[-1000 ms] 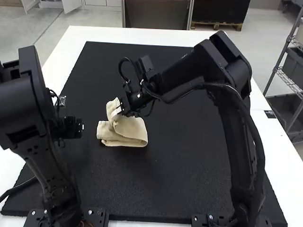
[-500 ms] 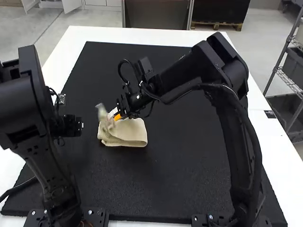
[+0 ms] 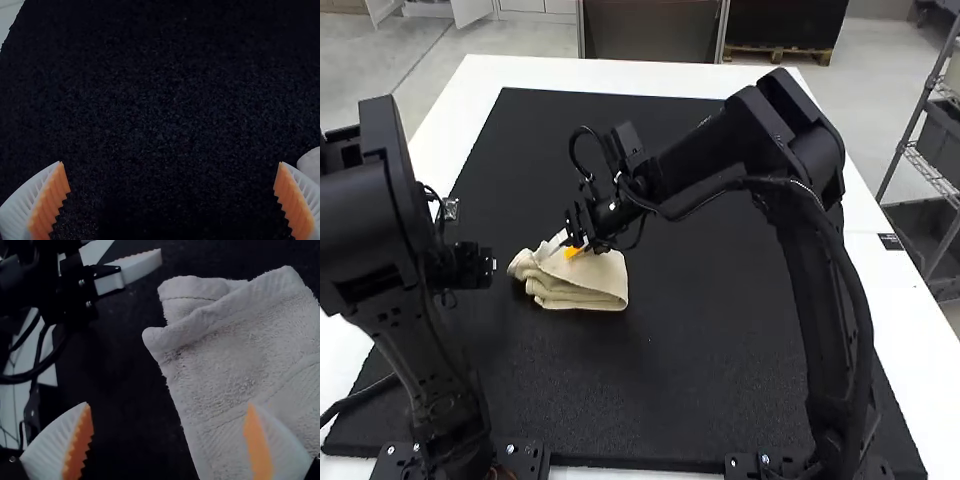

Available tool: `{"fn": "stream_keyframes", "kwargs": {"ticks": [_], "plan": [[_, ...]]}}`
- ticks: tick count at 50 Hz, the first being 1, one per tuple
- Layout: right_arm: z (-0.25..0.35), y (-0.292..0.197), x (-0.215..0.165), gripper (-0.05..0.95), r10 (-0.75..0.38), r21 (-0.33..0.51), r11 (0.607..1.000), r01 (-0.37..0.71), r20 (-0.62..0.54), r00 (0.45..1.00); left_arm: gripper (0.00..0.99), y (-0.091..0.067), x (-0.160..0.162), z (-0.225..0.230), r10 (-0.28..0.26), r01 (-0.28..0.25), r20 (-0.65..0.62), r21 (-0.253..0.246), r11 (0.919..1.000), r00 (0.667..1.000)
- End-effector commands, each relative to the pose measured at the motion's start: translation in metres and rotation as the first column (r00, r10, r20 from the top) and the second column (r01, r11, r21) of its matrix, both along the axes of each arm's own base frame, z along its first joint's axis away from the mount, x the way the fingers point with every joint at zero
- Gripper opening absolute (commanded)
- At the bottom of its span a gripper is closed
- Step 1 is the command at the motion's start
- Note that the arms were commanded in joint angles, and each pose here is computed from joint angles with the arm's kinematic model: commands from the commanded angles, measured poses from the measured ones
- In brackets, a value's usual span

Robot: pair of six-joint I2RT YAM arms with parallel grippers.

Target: Fold the towel.

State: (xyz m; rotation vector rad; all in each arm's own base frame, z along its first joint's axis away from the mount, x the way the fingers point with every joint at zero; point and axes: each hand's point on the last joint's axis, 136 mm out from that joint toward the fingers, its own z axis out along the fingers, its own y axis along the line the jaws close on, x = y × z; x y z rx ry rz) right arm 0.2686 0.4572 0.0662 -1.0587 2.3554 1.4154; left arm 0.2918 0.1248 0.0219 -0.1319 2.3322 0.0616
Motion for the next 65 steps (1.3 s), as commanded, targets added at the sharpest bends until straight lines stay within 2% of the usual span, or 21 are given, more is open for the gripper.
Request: {"fn": "stream_keyframes", "kwargs": {"ticks": [1,6,17,37,65], "plan": [[0.013,0.006,-0.004,0.44,0.036,0.039,0.999,-0.037,0.001,0.999,0.959,0.002,0.016,0.018,-0.032,0.032,0.048,0.016,0.9994,0.998],[0.013,0.004,-0.006,0.24,0.045,0.044,0.998,-0.044,-0.016,0.999,0.959,-0.002,0.021,0.021,-0.043,0.043,0.054,0.009,0.999,0.998],[0.011,-0.001,-0.007,-0.01,0.054,0.049,0.997,-0.053,-0.033,0.998,0.959,-0.006,0.022,0.02,-0.045,0.045,0.053,-0.007,0.9989,0.998],[-0.026,-0.018,0.008,-0.01,0.024,0.008,1.0,-0.024,-0.057,0.998,0.959,-0.008,0.023,0.026,-0.048,0.049,0.068,-0.011,0.9987,0.997],[-0.084,-0.034,-0.001,-0.01,0.043,-0.056,0.997,-0.048,-0.082,0.996,0.959,-0.009,0.025,0.037,-0.057,0.058,0.101,-0.005,0.9983,0.993]]}}
